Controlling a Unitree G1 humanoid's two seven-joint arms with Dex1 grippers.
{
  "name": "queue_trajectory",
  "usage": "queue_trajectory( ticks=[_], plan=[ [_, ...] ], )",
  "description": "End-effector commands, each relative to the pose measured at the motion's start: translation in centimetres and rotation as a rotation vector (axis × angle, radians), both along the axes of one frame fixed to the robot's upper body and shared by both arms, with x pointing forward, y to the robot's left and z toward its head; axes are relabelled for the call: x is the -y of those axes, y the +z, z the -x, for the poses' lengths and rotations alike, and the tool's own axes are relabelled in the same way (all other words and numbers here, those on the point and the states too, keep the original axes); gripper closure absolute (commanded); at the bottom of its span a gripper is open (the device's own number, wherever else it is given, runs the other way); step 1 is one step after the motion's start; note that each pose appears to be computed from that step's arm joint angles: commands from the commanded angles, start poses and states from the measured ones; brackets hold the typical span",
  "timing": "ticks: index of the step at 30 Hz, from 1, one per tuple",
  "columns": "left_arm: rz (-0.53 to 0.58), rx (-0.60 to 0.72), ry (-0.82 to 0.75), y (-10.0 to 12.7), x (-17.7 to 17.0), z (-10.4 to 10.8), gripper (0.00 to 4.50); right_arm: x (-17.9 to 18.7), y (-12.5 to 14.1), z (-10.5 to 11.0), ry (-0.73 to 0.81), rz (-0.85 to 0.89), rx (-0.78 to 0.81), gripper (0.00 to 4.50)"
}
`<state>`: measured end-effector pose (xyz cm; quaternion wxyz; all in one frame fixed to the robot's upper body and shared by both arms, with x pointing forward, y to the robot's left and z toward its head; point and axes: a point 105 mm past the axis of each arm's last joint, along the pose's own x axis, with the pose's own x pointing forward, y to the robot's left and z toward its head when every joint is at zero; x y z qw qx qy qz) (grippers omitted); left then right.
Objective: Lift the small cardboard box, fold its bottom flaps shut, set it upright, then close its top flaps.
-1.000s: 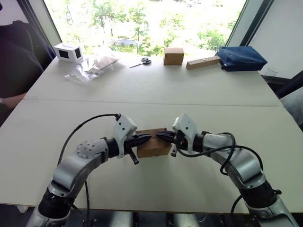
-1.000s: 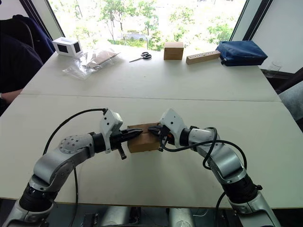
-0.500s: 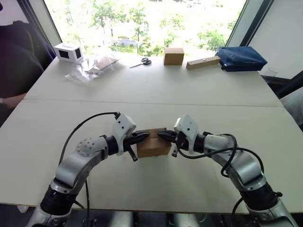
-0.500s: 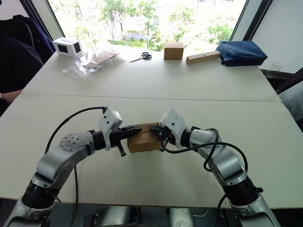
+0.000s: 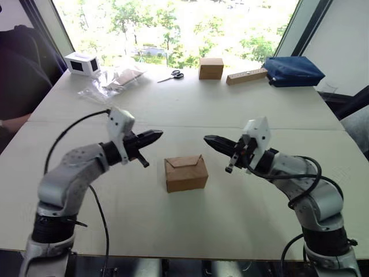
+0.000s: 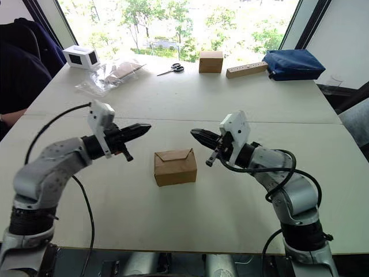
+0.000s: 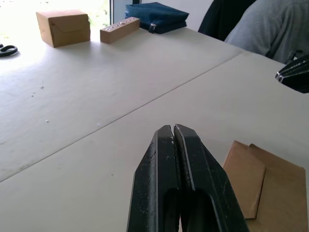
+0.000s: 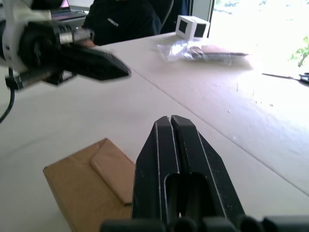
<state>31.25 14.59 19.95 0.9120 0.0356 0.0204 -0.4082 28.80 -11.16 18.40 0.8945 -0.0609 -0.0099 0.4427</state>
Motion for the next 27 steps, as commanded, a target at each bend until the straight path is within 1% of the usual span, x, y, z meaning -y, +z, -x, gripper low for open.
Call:
queue_trajectory(
  ticks=[1,3,5,8,11,13,15,19,27],
  plan=[
    [-0.054,-0.032,0.067,-0.9,-1.8,0.2,4.46,1.2,0.4,1.0,-0.013,0.023,0.014,4.5],
    [-0.096,-0.067,0.047,-2.1,-2.3,1.1,4.46,2.2,-0.3,1.2,-0.044,0.045,-0.01,4.5],
    [-0.115,-0.079,0.031,-2.6,-2.4,1.6,4.46,2.5,-0.6,1.3,-0.056,0.053,-0.021,4.5],
    [-0.086,-0.149,-0.015,-4.0,-2.6,3.4,4.46,4.5,-2.4,1.0,-0.156,0.027,-0.105,4.5],
    [-0.098,-0.201,-0.045,-5.6,-3.0,4.5,4.46,4.8,-3.9,1.3,-0.184,0.038,-0.147,4.5],
    [-0.085,-0.215,-0.05,-5.8,-3.2,4.9,4.46,4.6,-4.2,1.6,-0.174,0.051,-0.16,4.5],
    [-0.081,-0.247,-0.053,-6.6,-3.3,5.8,4.46,4.6,-4.4,1.9,-0.165,0.067,-0.169,4.5],
    [-0.062,-0.286,-0.059,-7.4,-3.0,6.9,4.46,5.1,-4.5,2.1,-0.175,0.075,-0.176,4.5],
    [-0.047,-0.298,-0.078,-7.6,-2.7,7.7,4.46,5.5,-4.7,2.1,-0.16,0.092,-0.198,4.5]
  ],
)
